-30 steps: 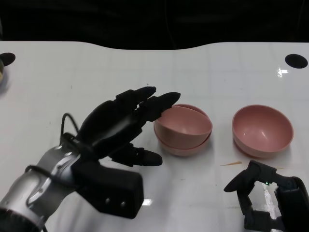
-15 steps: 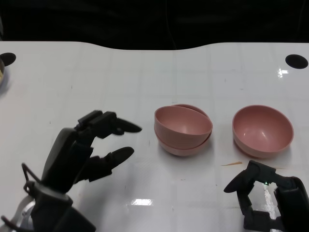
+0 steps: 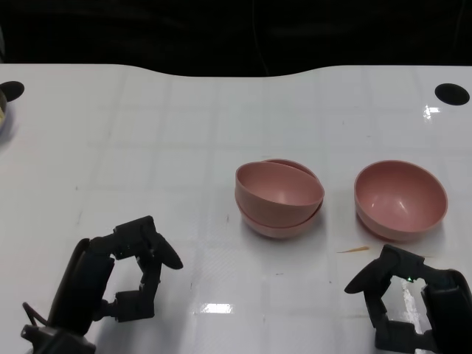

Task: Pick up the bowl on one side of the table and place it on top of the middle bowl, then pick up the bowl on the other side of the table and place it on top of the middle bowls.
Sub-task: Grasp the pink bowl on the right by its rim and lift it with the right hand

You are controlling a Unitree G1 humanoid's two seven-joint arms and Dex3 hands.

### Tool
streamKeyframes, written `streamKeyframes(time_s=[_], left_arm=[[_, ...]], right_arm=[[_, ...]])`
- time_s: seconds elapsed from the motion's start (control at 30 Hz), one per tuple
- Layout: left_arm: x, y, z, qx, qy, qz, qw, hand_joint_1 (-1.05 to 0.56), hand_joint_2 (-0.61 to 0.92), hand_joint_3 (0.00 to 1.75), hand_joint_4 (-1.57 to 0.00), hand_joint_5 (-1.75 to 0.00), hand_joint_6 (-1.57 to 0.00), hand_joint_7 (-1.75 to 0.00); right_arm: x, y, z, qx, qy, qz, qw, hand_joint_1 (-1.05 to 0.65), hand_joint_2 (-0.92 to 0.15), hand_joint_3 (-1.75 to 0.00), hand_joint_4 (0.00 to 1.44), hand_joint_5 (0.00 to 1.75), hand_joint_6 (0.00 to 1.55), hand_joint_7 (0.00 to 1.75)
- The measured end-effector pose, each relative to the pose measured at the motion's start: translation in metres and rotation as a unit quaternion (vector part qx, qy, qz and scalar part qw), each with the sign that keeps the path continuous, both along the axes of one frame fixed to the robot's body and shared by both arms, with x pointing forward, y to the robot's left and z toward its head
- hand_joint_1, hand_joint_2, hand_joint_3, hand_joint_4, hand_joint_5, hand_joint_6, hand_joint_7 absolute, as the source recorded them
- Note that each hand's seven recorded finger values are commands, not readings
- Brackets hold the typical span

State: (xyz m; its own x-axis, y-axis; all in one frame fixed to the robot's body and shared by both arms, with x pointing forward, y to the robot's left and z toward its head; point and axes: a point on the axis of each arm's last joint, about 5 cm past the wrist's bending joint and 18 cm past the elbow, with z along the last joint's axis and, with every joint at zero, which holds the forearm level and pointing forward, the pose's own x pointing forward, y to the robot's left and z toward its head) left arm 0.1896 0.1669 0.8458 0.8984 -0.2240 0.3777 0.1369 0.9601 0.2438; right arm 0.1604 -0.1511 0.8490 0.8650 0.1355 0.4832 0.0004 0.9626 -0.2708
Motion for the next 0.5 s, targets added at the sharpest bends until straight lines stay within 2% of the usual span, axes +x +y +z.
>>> streamKeyframes(time_s=[0.07, 0.1, 0.27, 0.33, 0.37, 0.47, 0.5], left_arm=[[-0.001, -0.002, -0.002, -0.021, 0.015, -0.006, 1.000, -0.03, 0.35, 1.48, -0.92, -1.74, -0.83, -1.57], [-0.001, -0.003, -0.002, -0.027, 0.019, -0.010, 0.999, -0.04, 0.35, 1.48, -0.92, -1.75, -0.83, -1.58], [-0.001, -0.004, -0.003, -0.046, 0.033, -0.019, 0.998, -0.07, 0.34, 1.48, -0.95, -1.74, -0.83, -1.60], [-0.001, -0.004, -0.004, -0.050, 0.036, -0.021, 0.998, -0.07, 0.35, 1.48, -0.94, -1.75, -0.82, -1.59], [-0.001, -0.004, -0.004, -0.050, 0.037, -0.022, 0.998, -0.07, 0.36, 1.48, -0.94, -1.75, -0.82, -1.60], [-0.001, -0.005, -0.004, -0.053, 0.037, -0.019, 0.998, -0.08, 0.35, 1.47, -0.93, -1.75, -0.82, -1.60], [-0.001, -0.005, -0.004, -0.051, 0.037, -0.018, 0.998, -0.08, 0.34, 1.48, -0.93, -1.75, -0.82, -1.61]], right_arm=[[0.001, -0.004, 0.001, -0.006, 0.004, 0.000, 1.000, 0.01, -0.49, -1.07, 0.73, 1.46, 0.77, 1.02], [0.001, -0.006, 0.001, -0.011, 0.006, -0.001, 1.000, 0.03, -0.48, -1.04, 0.72, 1.34, 0.76, 0.94], [0.004, -0.019, 0.006, -0.048, 0.015, -0.015, 0.999, -0.01, -0.51, -0.90, 0.59, 1.05, 0.63, 0.65], [0.006, -0.021, 0.010, -0.063, 0.017, -0.018, 0.998, -0.05, -0.55, -0.74, 0.50, 0.89, 0.54, 0.49], [0.007, -0.022, 0.012, -0.072, 0.018, -0.021, 0.997, -0.07, -0.59, -0.60, 0.43, 0.81, 0.49, 0.40], [0.010, -0.026, 0.019, -0.103, 0.020, -0.032, 0.994, -0.14, -0.74, -0.27, 0.32, 0.72, 0.44, 0.25], [0.011, -0.028, 0.022, -0.113, 0.019, -0.040, 0.993, -0.23, -0.79, -0.16, 0.29, 0.69, 0.41, 0.20]])
